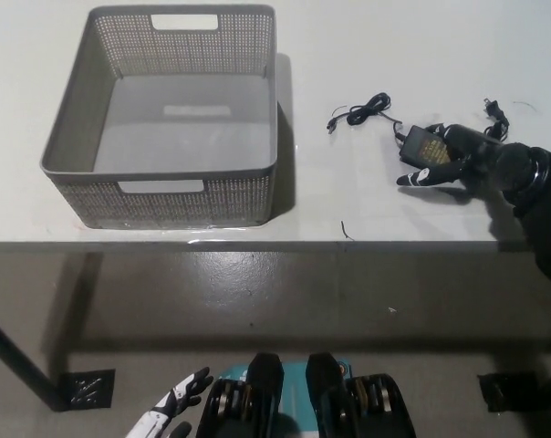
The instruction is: Use the right hand to pick up a black power cord and place it into a container on the left hand side
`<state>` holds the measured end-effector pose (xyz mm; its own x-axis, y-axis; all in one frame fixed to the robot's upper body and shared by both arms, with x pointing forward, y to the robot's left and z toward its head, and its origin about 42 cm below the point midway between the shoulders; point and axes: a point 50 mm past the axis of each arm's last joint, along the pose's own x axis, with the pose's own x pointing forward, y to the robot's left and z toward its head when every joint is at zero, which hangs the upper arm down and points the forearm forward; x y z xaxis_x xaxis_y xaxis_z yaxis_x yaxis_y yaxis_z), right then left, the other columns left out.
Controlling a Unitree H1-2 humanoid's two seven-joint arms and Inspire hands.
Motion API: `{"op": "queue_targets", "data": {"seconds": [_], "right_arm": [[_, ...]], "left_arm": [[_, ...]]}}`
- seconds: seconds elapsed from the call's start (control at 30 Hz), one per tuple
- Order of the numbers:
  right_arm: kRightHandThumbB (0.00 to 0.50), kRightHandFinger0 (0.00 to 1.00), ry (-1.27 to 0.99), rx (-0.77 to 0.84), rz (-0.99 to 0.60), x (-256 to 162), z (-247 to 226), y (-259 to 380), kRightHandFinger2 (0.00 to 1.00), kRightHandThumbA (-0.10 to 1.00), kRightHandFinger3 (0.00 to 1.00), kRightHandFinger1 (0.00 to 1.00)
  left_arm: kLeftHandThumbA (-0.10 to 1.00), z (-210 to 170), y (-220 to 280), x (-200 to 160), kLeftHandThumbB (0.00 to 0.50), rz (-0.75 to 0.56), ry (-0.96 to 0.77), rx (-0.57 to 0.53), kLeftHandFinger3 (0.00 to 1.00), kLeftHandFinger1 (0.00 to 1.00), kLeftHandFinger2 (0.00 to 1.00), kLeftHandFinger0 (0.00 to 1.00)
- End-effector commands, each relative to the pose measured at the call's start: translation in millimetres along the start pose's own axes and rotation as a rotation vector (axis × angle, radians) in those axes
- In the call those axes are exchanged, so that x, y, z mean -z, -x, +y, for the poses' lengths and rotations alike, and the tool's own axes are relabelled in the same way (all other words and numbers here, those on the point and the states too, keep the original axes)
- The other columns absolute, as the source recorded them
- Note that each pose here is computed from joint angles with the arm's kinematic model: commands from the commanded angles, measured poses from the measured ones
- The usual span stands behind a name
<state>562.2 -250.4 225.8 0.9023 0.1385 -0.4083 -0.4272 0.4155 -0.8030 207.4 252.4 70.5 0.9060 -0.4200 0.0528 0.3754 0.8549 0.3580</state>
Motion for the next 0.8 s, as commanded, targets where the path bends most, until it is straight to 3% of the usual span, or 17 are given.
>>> {"op": "queue_targets", "data": {"seconds": [0.0,0.43,0.47,0.5,0.53,0.57,0.6,0.63,0.67,0.7,0.73,0.77], "right_arm": [[0.5,1.0,0.013,0.018,-0.046,-21,-7,-3,1.0,1.0,1.0,1.0],[0.5,1.0,0.005,-0.038,0.015,-14,15,-10,1.0,1.0,1.0,1.0],[0.482,1.0,0.01,-0.019,0.011,-12,16,-10,1.0,1.0,1.0,1.0],[0.42,1.0,0.015,0.01,0.003,-9,17,-10,1.0,0.87,1.0,1.0],[0.321,1.0,0.014,0.031,0.002,-8,17,-10,1.0,0.7,1.0,0.96],[0.329,0.9,0.011,0.048,0.004,-8,17,-10,0.94,0.63,0.92,0.87],[0.299,0.64,0.008,0.082,0.006,-7,17,-10,0.71,0.45,0.65,0.66],[0.223,0.1,0.007,0.13,0.008,-5,17,-10,0.53,-0.02,0.44,0.34],[0.194,0.02,0.016,0.191,0.0,-3,16,-9,0.55,-0.08,0.45,0.28],[0.166,0.0,0.003,0.246,-0.024,-2,14,-8,0.63,-0.1,0.53,0.32],[0.144,0.0,-0.012,0.267,-0.033,-2,12,-8,0.69,-0.1,0.65,0.39],[0.132,0.08,-0.042,0.289,-0.046,0,9,-7,0.79,-0.1,0.78,0.52]], "left_arm": [[1.0,8,5,-2,0.376,-0.029,-0.013,-0.004,1.0,1.0,1.0,1.0],[1.0,12,0,-4,0.378,-0.052,-0.029,-0.02,1.0,1.0,1.0,1.0],[1.0,12,0,-5,0.38,-0.054,-0.033,-0.022,1.0,1.0,1.0,1.0],[1.0,12,0,-5,0.382,-0.054,-0.035,-0.021,1.0,1.0,1.0,1.0],[1.0,13,0,-5,0.382,-0.056,-0.036,-0.021,1.0,1.0,1.0,1.0],[1.0,14,-1,-5,0.381,-0.059,-0.035,-0.022,1.0,1.0,1.0,1.0],[1.0,14,-1,-6,0.38,-0.061,-0.035,-0.021,1.0,1.0,1.0,1.0],[1.0,14,-2,-5,0.384,-0.063,-0.036,-0.023,1.0,1.0,1.0,1.0],[1.0,15,-2,-5,0.391,-0.065,-0.04,-0.027,1.0,1.0,1.0,1.0],[1.0,16,-4,-5,0.395,-0.066,-0.042,-0.032,1.0,1.0,1.0,1.0],[1.0,16,-4,-5,0.395,-0.069,-0.042,-0.034,1.0,1.0,1.0,1.0],[1.0,17,-4,-5,0.396,-0.072,-0.044,-0.041,1.0,1.0,1.0,1.0]]}}
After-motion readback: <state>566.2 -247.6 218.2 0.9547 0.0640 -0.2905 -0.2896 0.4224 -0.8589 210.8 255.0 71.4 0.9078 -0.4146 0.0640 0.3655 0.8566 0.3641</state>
